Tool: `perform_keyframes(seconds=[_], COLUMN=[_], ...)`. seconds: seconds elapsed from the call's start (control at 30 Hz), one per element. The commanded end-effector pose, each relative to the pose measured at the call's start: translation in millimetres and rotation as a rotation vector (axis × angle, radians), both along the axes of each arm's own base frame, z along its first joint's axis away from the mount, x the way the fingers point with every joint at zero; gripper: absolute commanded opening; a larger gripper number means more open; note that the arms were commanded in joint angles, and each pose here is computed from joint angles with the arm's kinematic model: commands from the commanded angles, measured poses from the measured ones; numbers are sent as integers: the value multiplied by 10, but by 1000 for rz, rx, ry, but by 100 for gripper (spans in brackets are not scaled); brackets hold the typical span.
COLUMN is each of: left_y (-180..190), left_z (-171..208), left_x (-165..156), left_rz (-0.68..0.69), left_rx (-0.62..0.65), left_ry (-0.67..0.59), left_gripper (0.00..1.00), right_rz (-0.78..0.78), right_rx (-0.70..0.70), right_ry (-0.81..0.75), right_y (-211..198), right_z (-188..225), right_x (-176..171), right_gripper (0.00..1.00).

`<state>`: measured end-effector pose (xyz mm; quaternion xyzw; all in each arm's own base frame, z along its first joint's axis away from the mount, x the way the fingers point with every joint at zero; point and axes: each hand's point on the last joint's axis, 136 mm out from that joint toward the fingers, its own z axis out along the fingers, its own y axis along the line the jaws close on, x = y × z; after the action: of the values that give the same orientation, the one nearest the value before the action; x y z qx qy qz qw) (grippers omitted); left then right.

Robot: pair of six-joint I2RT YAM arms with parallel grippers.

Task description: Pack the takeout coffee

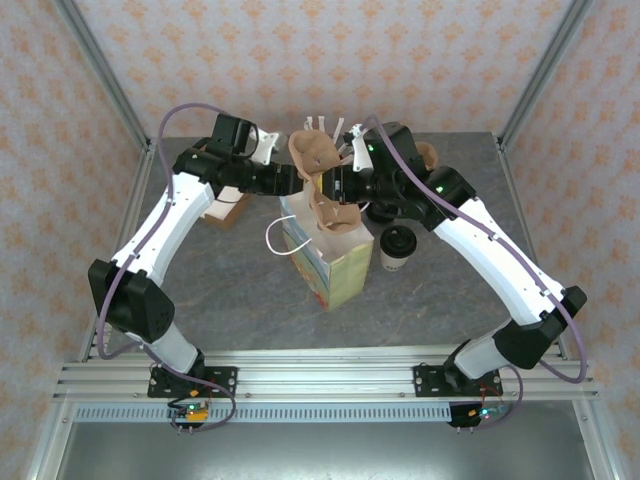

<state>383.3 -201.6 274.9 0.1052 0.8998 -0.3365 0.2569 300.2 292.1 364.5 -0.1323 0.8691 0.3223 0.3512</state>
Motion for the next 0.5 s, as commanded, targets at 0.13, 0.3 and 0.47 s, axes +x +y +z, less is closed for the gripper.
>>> perform_keyframes(seconds=[0.13, 0.3, 0.47], left_y=[35, 47, 56], left_z=[-12, -30, -15], left_x=[-9, 2, 24], left_rz=[-7, 4, 22], left_rx=[7, -1, -27], left_ry=[-24, -22, -20], left_gripper=[60, 49, 41], right_rz=[6, 8, 10], right_rx=[25, 25, 6], right_ry=[-23, -15, -3], right_y=[36, 48, 38], right_z=[91, 60, -37], right_x=[-6, -3, -31], right_gripper=[28, 28, 28])
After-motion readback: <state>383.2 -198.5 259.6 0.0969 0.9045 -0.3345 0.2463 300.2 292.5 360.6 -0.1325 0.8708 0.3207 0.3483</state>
